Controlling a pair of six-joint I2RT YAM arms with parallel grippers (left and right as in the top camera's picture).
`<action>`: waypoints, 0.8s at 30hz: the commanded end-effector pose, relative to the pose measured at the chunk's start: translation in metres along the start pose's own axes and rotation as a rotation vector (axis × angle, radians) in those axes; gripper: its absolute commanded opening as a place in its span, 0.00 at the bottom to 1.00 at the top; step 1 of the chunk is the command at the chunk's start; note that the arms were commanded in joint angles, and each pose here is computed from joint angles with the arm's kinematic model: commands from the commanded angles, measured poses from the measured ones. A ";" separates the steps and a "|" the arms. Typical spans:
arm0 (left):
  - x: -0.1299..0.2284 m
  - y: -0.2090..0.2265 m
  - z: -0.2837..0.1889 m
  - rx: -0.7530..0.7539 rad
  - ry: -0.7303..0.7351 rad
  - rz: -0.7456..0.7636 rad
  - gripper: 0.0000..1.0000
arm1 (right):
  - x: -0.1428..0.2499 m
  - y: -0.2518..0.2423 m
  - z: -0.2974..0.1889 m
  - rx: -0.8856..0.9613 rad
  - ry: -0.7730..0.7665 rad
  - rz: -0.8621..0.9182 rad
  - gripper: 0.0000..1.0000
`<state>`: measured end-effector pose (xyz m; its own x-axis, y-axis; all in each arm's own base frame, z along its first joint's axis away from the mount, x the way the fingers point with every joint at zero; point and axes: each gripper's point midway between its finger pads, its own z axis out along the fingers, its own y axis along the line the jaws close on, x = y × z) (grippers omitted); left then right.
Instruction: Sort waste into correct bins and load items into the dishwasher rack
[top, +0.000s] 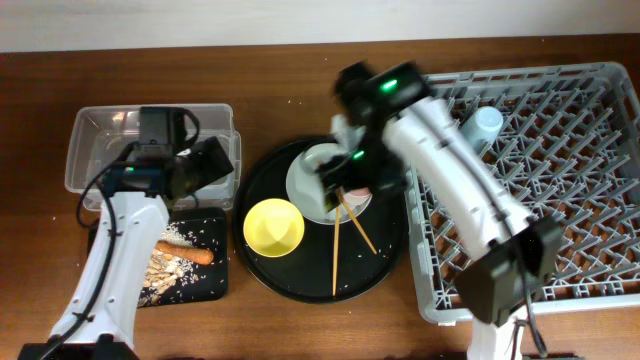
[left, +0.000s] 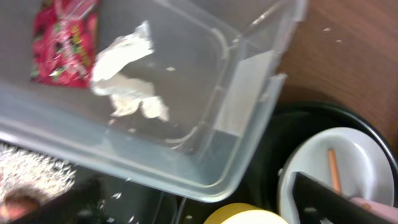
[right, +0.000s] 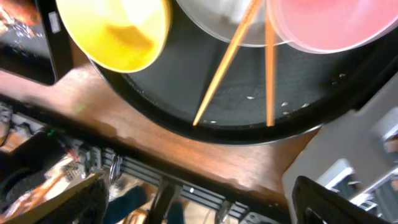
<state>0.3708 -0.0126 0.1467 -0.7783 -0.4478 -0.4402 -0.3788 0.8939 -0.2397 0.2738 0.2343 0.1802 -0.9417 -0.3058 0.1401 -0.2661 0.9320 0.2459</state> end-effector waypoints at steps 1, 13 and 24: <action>-0.004 0.006 -0.009 0.002 -0.014 -0.005 0.99 | 0.013 0.032 0.010 0.130 -0.077 0.087 0.94; -0.004 0.006 -0.009 0.002 -0.014 -0.005 0.99 | 0.040 0.006 0.113 0.263 0.038 0.243 0.50; -0.004 0.006 -0.009 0.002 -0.014 -0.005 0.99 | 0.022 -0.014 0.182 0.200 -0.056 0.249 0.27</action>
<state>0.3677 -0.0043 0.1452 -0.7753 -0.4628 -0.4298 -0.3999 0.8864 -0.2330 0.2171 0.2538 0.0076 -0.9877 -0.0696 0.1401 -0.0676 0.9975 0.0190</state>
